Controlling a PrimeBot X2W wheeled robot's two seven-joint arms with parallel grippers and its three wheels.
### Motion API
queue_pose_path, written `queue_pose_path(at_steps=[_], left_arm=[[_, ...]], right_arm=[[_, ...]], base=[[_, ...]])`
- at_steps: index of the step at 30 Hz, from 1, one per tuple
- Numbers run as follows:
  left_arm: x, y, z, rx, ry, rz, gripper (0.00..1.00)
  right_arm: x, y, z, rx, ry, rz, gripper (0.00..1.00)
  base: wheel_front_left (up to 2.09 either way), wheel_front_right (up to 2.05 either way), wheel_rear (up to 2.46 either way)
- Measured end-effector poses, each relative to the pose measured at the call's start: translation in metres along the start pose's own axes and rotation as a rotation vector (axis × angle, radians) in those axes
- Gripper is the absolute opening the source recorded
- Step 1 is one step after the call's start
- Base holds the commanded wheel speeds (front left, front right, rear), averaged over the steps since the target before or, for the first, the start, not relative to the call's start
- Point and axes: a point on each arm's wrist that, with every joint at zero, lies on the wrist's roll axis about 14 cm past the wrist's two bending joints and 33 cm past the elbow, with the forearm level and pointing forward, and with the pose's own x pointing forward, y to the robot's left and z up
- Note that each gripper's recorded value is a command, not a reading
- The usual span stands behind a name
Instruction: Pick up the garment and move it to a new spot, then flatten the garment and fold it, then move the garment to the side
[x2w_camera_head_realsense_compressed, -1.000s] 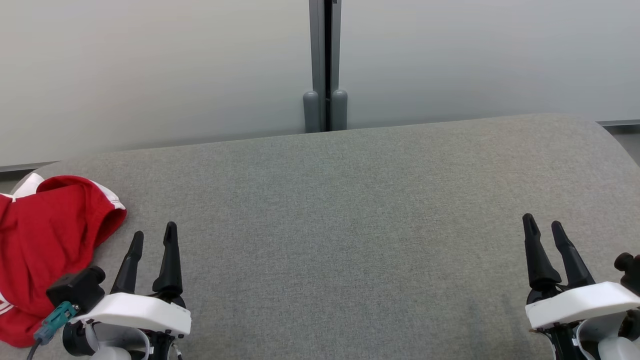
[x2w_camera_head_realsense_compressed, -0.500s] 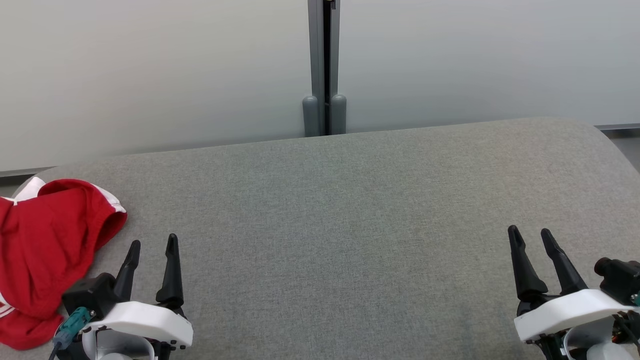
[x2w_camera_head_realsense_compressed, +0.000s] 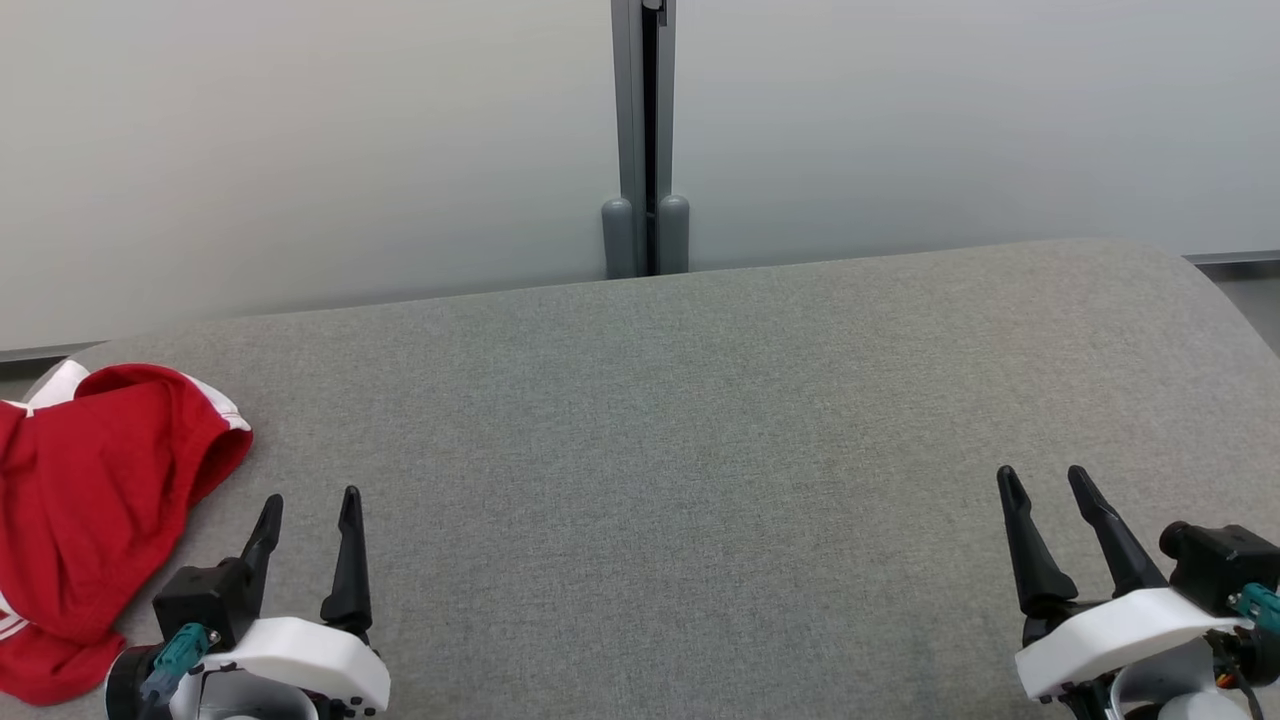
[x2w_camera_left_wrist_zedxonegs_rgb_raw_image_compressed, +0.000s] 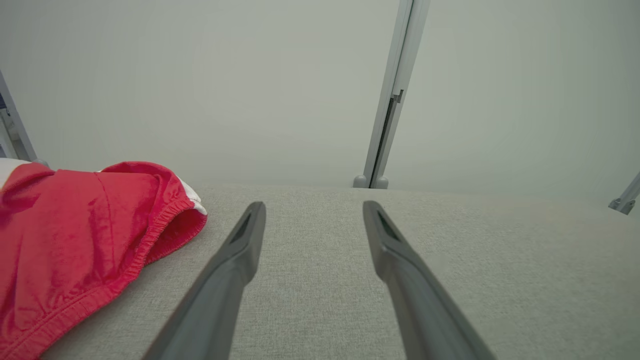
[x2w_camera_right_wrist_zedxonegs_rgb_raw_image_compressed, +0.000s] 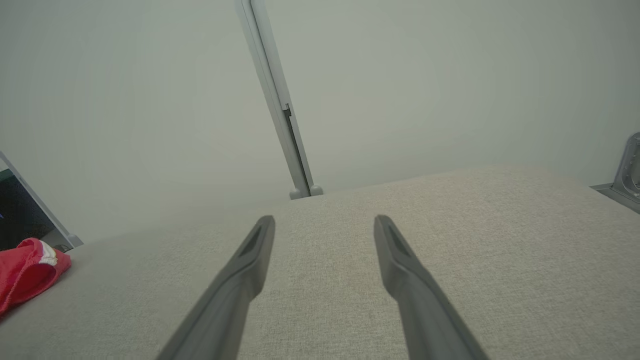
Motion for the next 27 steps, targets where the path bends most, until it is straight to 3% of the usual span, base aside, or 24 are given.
queue_pose_path(at_steps=[27], left_arm=[[-0.007, 0.002, -0.011, 0.153, 0.009, -0.001, 1.0]], right_arm=[[-0.007, 0.001, -0.007, -0.152, 0.032, 0.003, 1.0]], base=[[0.0, 0.0, 0.0]])
